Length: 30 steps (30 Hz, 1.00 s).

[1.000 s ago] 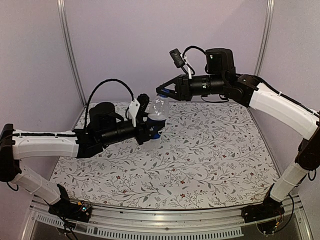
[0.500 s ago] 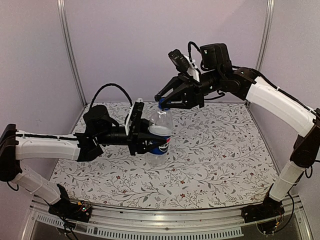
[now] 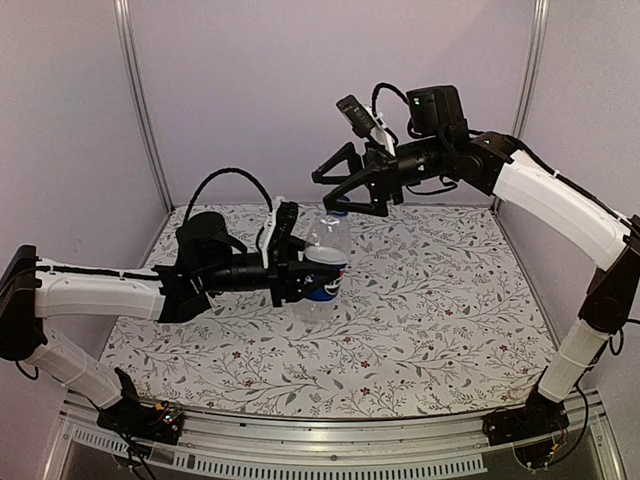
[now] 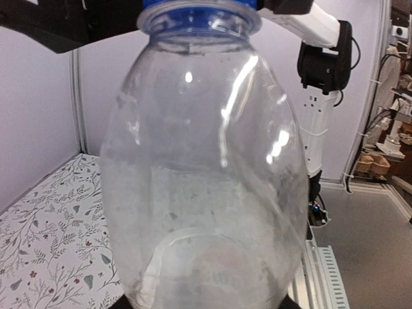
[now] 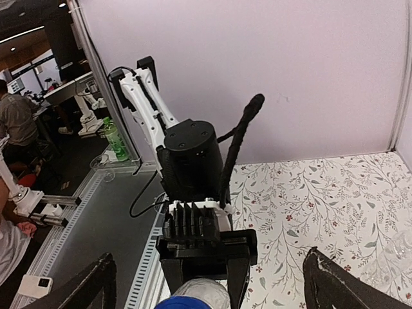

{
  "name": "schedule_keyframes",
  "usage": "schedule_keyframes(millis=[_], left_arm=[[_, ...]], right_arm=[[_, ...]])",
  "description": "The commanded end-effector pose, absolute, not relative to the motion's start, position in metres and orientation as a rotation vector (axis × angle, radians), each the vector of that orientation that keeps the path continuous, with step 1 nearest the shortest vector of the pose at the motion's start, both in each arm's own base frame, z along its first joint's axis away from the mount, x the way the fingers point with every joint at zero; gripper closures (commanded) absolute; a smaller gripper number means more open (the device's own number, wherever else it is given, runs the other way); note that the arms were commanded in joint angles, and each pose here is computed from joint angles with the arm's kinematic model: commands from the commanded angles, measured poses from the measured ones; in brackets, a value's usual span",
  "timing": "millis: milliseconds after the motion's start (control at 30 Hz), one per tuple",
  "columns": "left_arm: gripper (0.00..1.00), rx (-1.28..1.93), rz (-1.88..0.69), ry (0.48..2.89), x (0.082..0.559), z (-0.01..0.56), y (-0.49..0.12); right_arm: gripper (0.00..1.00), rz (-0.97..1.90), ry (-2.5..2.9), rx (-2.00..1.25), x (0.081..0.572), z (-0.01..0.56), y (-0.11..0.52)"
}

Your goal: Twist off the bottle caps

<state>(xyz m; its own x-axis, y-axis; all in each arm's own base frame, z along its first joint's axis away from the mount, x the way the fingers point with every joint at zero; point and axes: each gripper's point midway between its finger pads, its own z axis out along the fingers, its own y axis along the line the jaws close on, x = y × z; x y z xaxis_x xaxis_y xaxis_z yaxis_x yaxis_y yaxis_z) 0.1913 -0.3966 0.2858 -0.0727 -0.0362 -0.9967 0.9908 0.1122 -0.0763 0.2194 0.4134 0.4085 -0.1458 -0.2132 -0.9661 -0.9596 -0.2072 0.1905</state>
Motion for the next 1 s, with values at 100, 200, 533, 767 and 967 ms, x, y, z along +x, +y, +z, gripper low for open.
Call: schedule_keyframes(millis=[100,200,533,767,967], left_arm=[[0.63,0.855,-0.997,1.467,0.239,0.283,-0.392],[0.63,0.793,-0.946,1.494,0.248,0.284,-0.386],[0.64,0.691,-0.805,1.554,0.27,0.279,-0.374],[0.64,0.679,-0.745,1.58,0.274,0.275,-0.373],[0.64,0.679,-0.716,1.585,0.276,0.275,-0.372]], right_arm=[[0.01,1.146,1.559,-0.975,0.276,0.467,0.391],[0.01,1.106,1.638,-0.784,0.299,0.468,0.384],[0.02,1.003,1.759,-0.61,0.322,0.436,0.4],[0.08,1.021,1.819,-0.61,0.32,0.407,0.413],[0.12,1.036,1.844,-0.6,0.318,0.389,0.421]])
